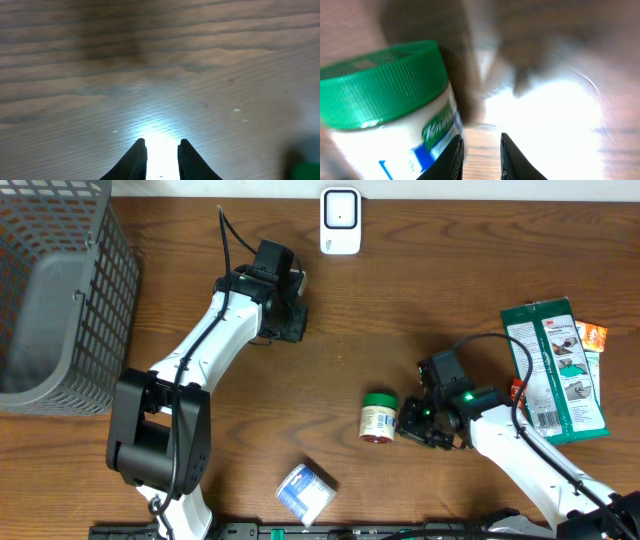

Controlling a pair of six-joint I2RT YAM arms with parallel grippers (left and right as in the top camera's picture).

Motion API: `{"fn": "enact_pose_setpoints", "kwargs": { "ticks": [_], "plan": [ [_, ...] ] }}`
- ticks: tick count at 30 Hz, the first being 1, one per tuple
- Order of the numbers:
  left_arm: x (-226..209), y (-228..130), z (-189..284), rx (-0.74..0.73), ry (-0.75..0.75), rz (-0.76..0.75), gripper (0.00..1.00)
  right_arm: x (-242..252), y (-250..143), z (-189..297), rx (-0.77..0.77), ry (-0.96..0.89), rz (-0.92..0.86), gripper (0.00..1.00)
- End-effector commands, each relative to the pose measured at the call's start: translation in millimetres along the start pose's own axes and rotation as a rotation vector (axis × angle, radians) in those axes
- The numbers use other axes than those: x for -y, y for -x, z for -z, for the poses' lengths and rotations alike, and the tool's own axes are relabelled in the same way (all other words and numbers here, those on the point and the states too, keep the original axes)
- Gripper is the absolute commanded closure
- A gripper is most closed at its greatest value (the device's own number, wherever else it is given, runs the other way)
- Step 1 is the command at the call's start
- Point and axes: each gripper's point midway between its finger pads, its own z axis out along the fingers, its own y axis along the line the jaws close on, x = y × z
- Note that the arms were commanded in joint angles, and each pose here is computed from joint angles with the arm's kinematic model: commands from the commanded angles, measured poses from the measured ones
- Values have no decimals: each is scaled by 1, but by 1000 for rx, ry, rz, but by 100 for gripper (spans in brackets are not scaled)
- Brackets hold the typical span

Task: Scan the item barcode
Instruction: 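Close the right gripper around the green-lidded jar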

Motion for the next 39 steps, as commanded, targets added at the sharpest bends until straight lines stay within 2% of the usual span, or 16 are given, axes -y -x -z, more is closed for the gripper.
{"fn": "enact_pose_setpoints", "kwargs": {
  "ticks": [1,10,14,26,39],
  "plan": [
    [17,2,11,15,-91,-2,76,-21,2,5,-16,92,50,79],
    [16,2,11,14,-86,-3,76,-31,8,4,11,125,57,78],
    [7,1,10,11,-40,3,76,-38,6,2,18,134,83,78],
    [4,-19,11,-70,-27,20,76,-76,4,1,83,216,147,71],
    [3,-27,12,-104,-21,27,75,-94,5,-4,139,236,188,69]
  ]
}}
